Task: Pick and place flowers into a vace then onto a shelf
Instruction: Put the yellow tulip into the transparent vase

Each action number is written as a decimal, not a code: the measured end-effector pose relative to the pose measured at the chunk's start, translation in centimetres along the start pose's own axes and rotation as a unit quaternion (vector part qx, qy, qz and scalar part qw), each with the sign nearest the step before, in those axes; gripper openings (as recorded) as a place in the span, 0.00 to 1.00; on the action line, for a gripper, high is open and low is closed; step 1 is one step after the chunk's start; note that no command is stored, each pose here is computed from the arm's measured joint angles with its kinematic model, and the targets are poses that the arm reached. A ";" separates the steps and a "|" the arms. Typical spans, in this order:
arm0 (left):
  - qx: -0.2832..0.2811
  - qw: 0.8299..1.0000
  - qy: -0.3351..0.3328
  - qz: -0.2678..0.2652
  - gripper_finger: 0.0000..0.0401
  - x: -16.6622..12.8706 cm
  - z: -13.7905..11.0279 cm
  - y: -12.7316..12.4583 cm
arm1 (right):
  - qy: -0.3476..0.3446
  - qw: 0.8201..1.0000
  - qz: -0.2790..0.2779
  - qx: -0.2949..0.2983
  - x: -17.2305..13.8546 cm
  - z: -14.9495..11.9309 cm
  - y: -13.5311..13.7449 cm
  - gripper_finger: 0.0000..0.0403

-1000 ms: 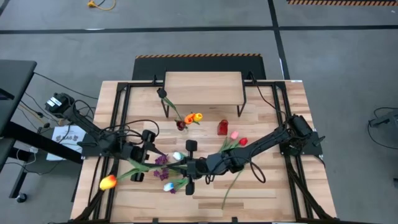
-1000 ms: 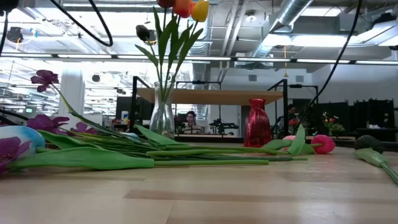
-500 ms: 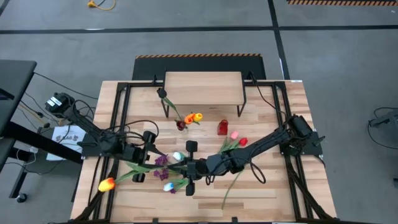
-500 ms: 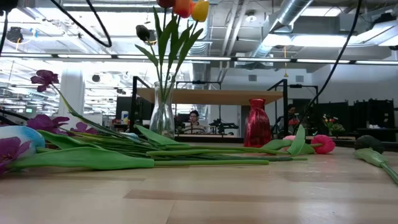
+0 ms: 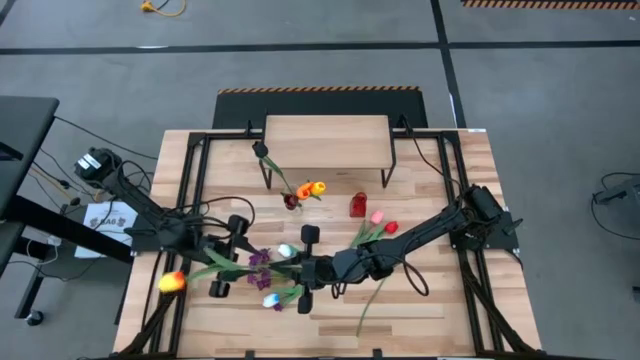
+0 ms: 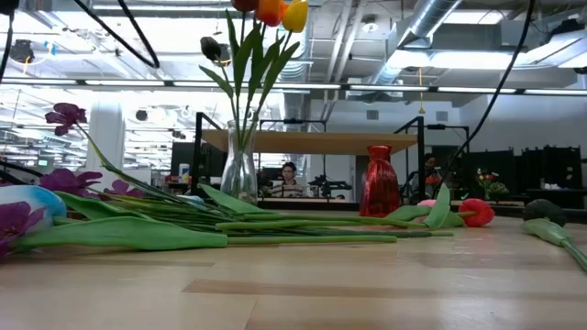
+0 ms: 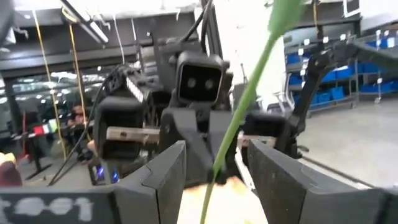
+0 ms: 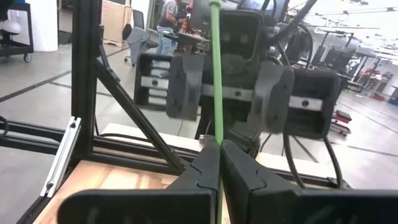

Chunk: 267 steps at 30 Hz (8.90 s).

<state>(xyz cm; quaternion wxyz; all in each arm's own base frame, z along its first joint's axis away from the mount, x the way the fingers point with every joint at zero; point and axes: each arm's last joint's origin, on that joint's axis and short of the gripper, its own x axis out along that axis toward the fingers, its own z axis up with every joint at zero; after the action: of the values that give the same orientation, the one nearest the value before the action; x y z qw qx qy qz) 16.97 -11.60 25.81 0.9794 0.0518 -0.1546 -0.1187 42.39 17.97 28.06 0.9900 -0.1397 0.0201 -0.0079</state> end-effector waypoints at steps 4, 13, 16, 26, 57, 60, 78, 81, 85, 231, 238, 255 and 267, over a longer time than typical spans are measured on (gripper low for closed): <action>-0.006 1.000 -0.027 0.005 0.41 -0.1 0.6 0.0 | 0.000 1.000 0.001 0.000 0.0 0.0 0.0 0.00; -0.014 0.999 -0.049 0.007 0.41 -0.1 1.1 0.2 | 0.006 1.000 0.003 -0.003 0.0 -0.1 0.1 0.00; -0.014 0.999 -0.049 0.006 0.41 -0.1 1.1 0.1 | 0.008 1.000 0.003 -0.004 0.0 -0.2 0.1 0.00; -0.002 0.999 -0.037 0.013 0.04 -0.2 0.9 0.2 | 0.017 1.000 0.004 -0.007 0.0 -0.3 0.1 0.06; 0.047 0.938 0.103 0.328 0.00 -3.7 2.7 3.9 | 0.021 0.999 -0.041 -0.026 -6.3 3.4 6.9 0.54; 0.048 0.936 0.092 0.336 0.00 -3.3 2.6 4.5 | 0.022 0.999 -0.034 -0.017 -6.7 3.5 7.4 0.52; 0.041 0.932 0.092 0.349 0.00 -2.5 0.5 9.3 | 0.029 0.999 -0.001 -0.022 -8.3 3.4 9.6 0.52; 0.030 0.930 0.103 0.351 0.00 -2.5 0.0 10.0 | 0.029 0.999 0.002 -0.023 -8.4 3.5 9.8 0.51; 0.021 0.930 0.111 0.349 0.00 -2.2 -0.7 10.8 | 0.032 0.999 0.005 -0.026 -8.6 3.4 10.0 0.51; -0.021 0.799 0.566 0.202 0.65 3.2 7.0 16.1 | 0.074 0.997 -0.018 -0.032 -6.8 2.0 7.9 0.54; -0.012 0.792 0.571 0.216 0.65 3.1 8.2 15.9 | 0.078 0.996 -0.018 -0.032 -6.8 1.9 7.9 0.54; 0.009 0.800 0.575 0.172 0.65 4.0 7.7 15.3 | 0.071 0.997 -0.017 -0.029 -6.6 2.1 7.7 0.54; 0.054 0.821 0.547 0.153 0.65 4.8 8.1 15.0 | 0.071 0.997 -0.017 -0.029 -6.6 2.0 7.7 0.54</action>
<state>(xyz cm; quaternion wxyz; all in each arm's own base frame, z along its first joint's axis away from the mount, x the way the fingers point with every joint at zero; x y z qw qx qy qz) 22.15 1.21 36.96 0.9042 0.1364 0.3948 0.0894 35.98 26.06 28.14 0.9812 -0.1681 0.0885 -0.0338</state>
